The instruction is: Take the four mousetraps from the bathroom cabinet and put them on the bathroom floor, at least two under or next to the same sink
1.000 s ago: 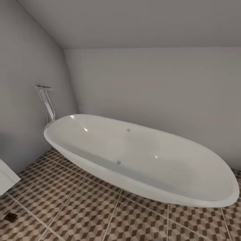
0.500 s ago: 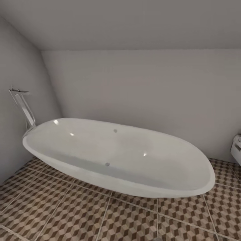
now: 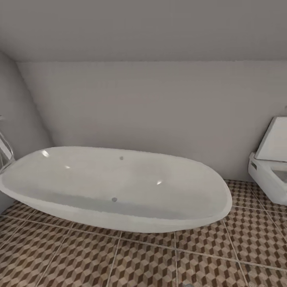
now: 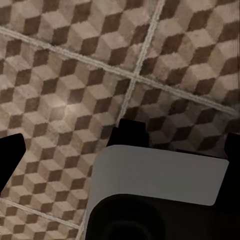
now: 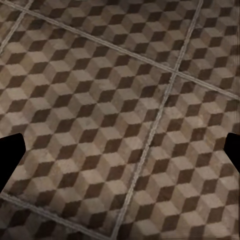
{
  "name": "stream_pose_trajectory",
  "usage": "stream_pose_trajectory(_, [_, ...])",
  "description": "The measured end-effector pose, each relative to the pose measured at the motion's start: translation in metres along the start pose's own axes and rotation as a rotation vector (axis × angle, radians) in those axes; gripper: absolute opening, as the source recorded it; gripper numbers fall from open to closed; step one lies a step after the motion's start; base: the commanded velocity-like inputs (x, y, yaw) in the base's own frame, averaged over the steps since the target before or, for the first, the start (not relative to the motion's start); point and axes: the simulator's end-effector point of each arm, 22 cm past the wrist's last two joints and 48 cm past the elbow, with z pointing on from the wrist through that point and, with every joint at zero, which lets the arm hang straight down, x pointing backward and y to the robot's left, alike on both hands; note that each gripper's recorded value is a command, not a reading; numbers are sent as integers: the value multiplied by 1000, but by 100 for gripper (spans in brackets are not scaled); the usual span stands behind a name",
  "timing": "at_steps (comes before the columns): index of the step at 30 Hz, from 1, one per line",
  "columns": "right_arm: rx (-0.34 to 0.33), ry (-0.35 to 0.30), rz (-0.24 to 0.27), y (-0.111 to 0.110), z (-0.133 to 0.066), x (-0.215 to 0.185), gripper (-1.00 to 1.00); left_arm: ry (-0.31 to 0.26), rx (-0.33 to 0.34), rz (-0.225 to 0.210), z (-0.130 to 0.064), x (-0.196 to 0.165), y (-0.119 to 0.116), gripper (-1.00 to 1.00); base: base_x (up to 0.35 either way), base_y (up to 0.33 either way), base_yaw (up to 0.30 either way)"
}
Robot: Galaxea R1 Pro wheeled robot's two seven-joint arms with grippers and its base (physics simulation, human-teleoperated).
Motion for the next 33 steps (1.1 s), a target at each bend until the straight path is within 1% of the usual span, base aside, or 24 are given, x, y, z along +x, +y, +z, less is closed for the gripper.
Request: stream_pose_trajectory(33, [5, -24, -2, -2, -1, -11, 100, -23, 5, -3, -4, -10, -2, 100, 0, 0, -282])
